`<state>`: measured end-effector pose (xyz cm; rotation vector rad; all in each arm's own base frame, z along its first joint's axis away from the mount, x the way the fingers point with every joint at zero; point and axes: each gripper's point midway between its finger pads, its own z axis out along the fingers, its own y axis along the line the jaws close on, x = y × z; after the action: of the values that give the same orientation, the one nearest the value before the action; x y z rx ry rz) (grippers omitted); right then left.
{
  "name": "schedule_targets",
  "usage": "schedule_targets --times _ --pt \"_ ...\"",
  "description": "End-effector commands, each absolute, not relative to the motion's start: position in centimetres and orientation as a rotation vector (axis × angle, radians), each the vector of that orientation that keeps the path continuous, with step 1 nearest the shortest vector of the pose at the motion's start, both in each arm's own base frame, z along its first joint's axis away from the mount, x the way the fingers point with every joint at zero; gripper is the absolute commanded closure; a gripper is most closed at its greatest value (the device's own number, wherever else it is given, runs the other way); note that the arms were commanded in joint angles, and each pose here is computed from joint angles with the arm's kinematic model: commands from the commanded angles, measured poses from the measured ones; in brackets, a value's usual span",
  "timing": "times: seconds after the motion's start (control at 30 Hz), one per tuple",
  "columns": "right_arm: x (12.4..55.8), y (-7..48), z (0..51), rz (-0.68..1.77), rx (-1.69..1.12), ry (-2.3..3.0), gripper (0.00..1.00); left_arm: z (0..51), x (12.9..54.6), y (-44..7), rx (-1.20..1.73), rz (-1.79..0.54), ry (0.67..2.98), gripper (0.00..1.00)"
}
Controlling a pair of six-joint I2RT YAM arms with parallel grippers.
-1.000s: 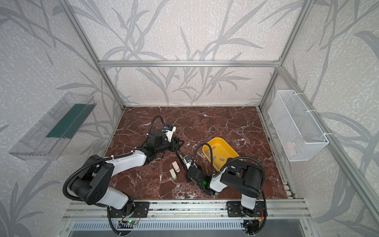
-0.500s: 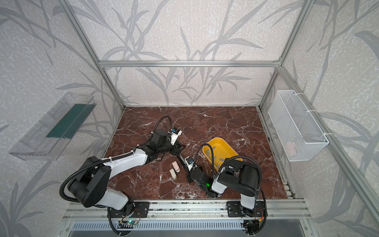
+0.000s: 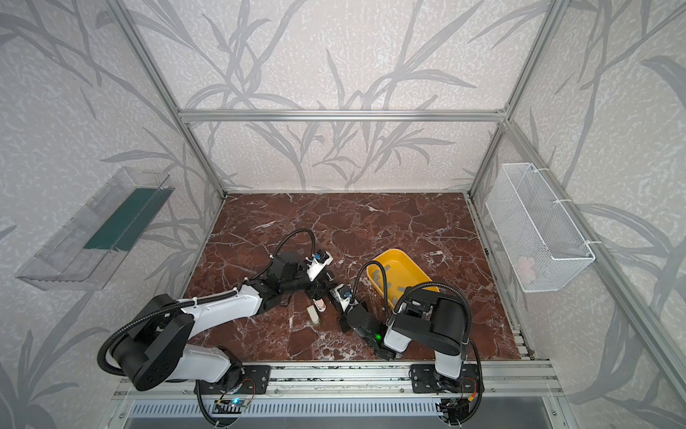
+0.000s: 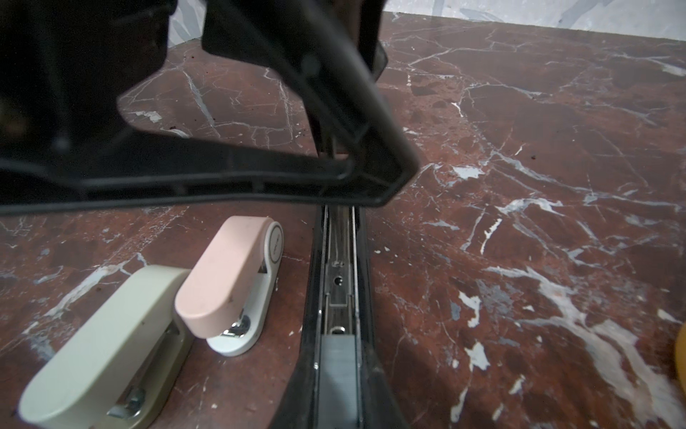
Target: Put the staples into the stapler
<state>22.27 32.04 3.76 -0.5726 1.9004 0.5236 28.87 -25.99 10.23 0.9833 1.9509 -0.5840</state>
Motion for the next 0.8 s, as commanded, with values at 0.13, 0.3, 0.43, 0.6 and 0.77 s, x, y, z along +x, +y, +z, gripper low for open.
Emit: schedule_targets --times 0.13,0.3,0.43,0.6,0.77 --pt "22.4 32.1 4.1 0.541 -0.542 1.883 1.0 12.6 29.5 -26.1 1.001 -0.534 1.809 0.22" --pt "22.4 32.2 4.0 0.543 -0.545 1.888 1.0 13.6 28.2 -26.2 1.023 -0.576 1.714 0.17" --pt "22.4 32.2 3.9 0.542 -0.545 1.89 1.0 14.0 27.3 -26.6 1.048 -0.613 1.668 0.12" --pt "22.3 32.2 3.9 0.541 -0.546 1.891 1.0 14.7 27.5 -26.1 1.018 -0.587 1.648 0.12" --pt "22.3 32.4 3.9 0.544 -0.555 1.896 0.98 15.9 27.6 -25.6 0.96 -0.572 1.625 0.13"
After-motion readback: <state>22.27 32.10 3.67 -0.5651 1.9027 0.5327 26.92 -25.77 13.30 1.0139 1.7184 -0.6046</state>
